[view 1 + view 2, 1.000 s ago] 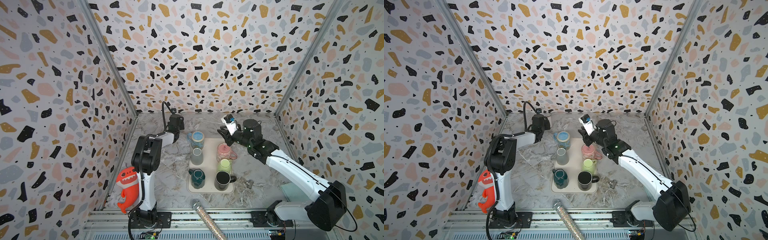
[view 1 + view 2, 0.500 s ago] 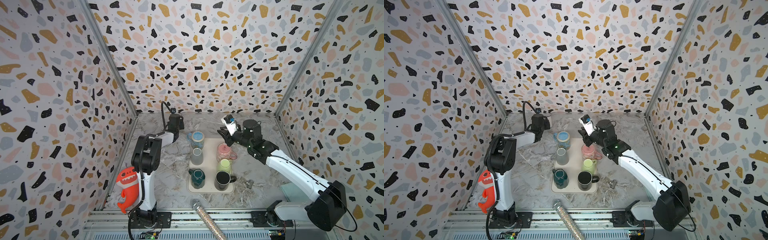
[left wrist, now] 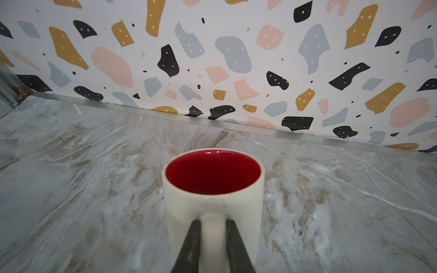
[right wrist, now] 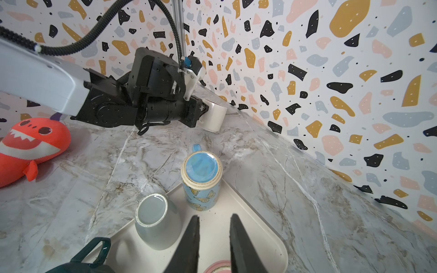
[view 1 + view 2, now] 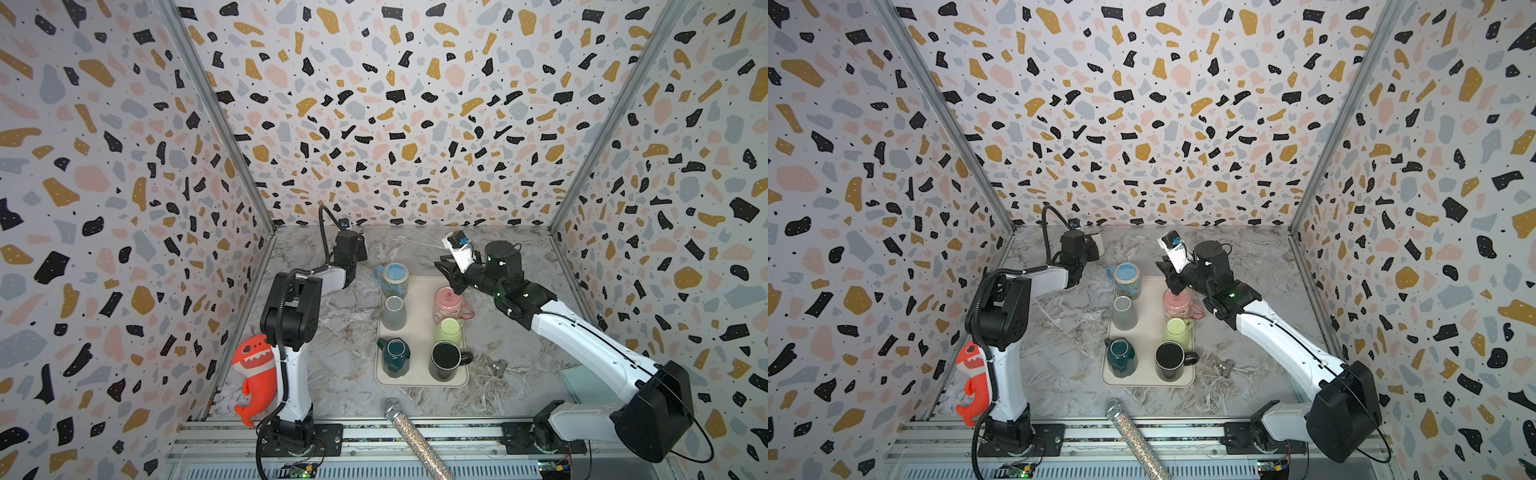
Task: Turn the mug right side up
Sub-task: Place the mug at the top-left of the table.
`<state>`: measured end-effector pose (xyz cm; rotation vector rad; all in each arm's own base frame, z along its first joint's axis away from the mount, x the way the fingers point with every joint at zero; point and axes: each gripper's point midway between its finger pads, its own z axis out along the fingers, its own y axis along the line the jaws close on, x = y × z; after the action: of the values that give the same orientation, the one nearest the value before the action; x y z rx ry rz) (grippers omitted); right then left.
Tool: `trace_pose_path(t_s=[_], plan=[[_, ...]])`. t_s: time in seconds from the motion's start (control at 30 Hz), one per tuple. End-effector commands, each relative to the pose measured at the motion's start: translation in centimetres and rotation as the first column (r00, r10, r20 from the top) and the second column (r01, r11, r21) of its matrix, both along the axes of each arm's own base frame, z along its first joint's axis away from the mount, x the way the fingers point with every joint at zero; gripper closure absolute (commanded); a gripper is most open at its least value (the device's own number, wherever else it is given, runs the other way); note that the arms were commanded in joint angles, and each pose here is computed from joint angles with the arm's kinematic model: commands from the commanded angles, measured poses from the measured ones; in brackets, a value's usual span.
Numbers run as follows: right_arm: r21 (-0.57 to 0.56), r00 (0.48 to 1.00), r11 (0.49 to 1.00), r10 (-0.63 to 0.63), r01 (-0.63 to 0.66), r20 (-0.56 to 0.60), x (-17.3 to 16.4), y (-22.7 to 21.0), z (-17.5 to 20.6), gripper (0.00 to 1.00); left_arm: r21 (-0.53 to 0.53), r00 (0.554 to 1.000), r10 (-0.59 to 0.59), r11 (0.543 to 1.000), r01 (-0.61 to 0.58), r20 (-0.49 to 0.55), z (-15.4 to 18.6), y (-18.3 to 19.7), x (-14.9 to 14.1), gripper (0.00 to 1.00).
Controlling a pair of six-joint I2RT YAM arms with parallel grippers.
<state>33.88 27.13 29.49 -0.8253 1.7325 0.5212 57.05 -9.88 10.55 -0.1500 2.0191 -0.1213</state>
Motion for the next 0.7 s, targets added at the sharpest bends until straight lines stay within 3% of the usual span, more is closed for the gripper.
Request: trace_pose_path(t_s=[0.0, 0.23, 0.4, 0.67], plan=[[0.043, 0.999, 0.999, 0.001, -0.003, 0.035, -0.7, -0.4, 1.9, 0.76, -0.051, 0.982, -0.077, 0.996, 0.069, -0.173, -4.9, -1.7, -4.2, 1.00], [0.047, 0.999, 0.999, -0.002, 0.001, 0.039, -0.8, -0.5, 1.9, 0.75, -0.067, 0.995, -0.073, 0.995, 0.069, -0.061, -0.9, -1.4, -5.1, 1.00], [0.051, 0.999, 0.999, 0.002, -0.004, 0.032, -0.9, -0.4, 1.6, 0.76, -0.082, 0.999, -0.037, 0.996, 0.036, -0.020, -0.6, -1.0, -6.5, 1.00], [0.057, 0.999, 0.998, 0.002, -0.004, 0.037, -1.0, -0.5, 1.6, 0.76, 0.000, 0.997, 0.072, 0.997, -0.072, 0.017, 0.1, 0.0, -8.6, 1.00]])
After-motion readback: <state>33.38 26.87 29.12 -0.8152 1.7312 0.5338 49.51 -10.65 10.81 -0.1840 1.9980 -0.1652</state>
